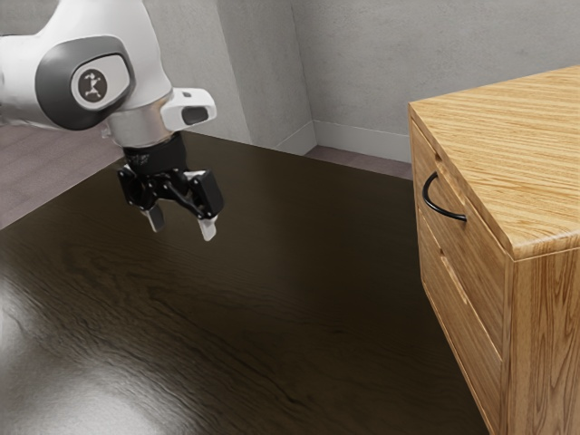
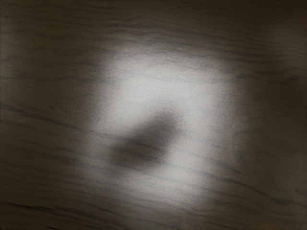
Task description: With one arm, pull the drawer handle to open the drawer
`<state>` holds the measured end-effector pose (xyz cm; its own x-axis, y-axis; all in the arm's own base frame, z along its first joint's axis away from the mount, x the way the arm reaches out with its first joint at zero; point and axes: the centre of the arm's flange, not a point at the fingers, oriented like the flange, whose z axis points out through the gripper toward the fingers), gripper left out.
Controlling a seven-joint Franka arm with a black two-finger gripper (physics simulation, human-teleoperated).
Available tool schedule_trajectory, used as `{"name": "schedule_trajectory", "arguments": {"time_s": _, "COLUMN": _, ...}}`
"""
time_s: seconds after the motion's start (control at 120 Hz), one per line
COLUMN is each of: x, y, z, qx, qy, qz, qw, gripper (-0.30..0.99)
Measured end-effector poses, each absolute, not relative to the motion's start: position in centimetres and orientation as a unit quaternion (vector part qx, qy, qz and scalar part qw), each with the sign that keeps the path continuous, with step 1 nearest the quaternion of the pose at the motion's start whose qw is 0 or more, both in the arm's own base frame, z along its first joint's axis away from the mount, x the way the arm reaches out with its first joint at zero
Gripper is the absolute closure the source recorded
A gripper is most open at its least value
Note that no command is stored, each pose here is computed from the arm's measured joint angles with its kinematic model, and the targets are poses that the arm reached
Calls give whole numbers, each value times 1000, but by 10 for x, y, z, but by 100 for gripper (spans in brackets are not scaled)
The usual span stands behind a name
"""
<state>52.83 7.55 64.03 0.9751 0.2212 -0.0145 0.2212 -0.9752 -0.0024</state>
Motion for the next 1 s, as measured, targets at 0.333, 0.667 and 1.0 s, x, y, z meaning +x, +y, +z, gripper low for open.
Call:
{"name": "schedule_trajectory", "arguments": {"time_s": 0.333, "x": 495, "y": 25, "z": 756, "qx": -991, "qy": -90, "qz": -100, "qw": -2, "gripper": 0}}
{"name": "schedule_trajectory", "arguments": {"time_s": 0.667, "x": 534, "y": -84, "z": 717, "qx": -987, "qy": -98, "qz": -76, "qw": -103, "gripper": 0}}
{"name": "schedule_trajectory", "arguments": {"time_s": 1.0, "x": 513, "y": -97, "z": 680, "qx": -968, "qy": -183, "qz": -83, "qw": -148, "gripper": 0}}
